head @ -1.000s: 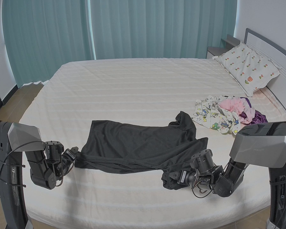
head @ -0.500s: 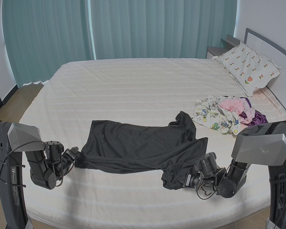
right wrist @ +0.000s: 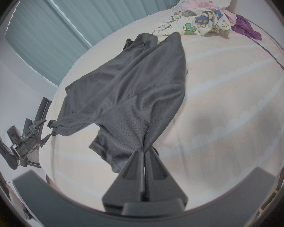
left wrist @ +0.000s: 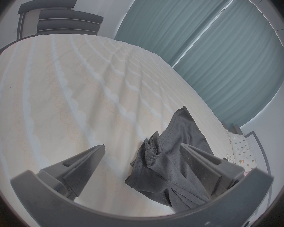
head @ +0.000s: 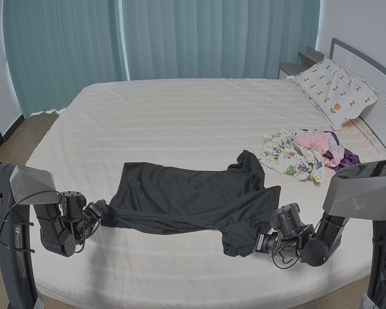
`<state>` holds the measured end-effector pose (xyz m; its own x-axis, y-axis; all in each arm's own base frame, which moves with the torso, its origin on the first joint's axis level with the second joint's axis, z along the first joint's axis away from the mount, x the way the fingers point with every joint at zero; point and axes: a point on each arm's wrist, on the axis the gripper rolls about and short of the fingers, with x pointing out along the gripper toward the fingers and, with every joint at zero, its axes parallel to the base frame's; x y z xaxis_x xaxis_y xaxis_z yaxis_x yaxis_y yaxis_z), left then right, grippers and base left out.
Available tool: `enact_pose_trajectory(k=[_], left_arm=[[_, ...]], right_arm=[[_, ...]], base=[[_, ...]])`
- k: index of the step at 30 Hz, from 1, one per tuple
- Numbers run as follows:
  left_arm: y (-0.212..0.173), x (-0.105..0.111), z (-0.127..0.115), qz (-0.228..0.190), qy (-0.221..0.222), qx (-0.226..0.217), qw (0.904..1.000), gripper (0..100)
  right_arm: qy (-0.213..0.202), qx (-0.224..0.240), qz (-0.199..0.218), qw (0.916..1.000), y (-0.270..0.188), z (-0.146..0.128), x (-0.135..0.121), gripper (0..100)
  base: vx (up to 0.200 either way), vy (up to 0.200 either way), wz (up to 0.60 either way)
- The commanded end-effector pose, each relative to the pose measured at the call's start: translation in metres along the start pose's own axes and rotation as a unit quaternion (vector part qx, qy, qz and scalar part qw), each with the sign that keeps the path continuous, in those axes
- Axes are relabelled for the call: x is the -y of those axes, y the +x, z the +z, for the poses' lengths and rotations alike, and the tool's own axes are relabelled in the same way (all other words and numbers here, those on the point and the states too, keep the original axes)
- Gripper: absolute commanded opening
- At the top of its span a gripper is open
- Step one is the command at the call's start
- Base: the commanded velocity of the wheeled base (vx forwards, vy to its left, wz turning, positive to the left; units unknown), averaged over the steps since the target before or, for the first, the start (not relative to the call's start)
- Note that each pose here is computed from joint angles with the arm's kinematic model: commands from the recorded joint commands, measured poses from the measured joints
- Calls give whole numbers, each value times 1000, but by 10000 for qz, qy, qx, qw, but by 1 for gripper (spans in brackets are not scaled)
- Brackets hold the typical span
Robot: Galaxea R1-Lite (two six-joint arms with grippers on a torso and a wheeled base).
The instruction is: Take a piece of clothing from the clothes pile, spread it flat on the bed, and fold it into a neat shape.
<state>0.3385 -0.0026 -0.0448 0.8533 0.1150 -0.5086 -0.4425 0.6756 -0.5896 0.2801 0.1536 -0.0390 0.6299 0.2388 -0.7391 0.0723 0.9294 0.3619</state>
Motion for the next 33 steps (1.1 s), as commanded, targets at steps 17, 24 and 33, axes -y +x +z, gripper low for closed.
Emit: enact_pose_trajectory(k=[17,24,33], left_arm=[[-30,22,7,-339,495,1,9982,100],[-36,41,-2,-662,1164,-522,9896,100],[-13,50,-14,-652,1397,-680,9857,100]], right_arm=[[210,-348,145,9991,-59,-5,29,0],[219,-464,131,9986,-59,-10,30,0],[167,-473,181,9986,-56,-15,29,0]], base=[[0,0,0],[0,0,0],[0,0,0]])
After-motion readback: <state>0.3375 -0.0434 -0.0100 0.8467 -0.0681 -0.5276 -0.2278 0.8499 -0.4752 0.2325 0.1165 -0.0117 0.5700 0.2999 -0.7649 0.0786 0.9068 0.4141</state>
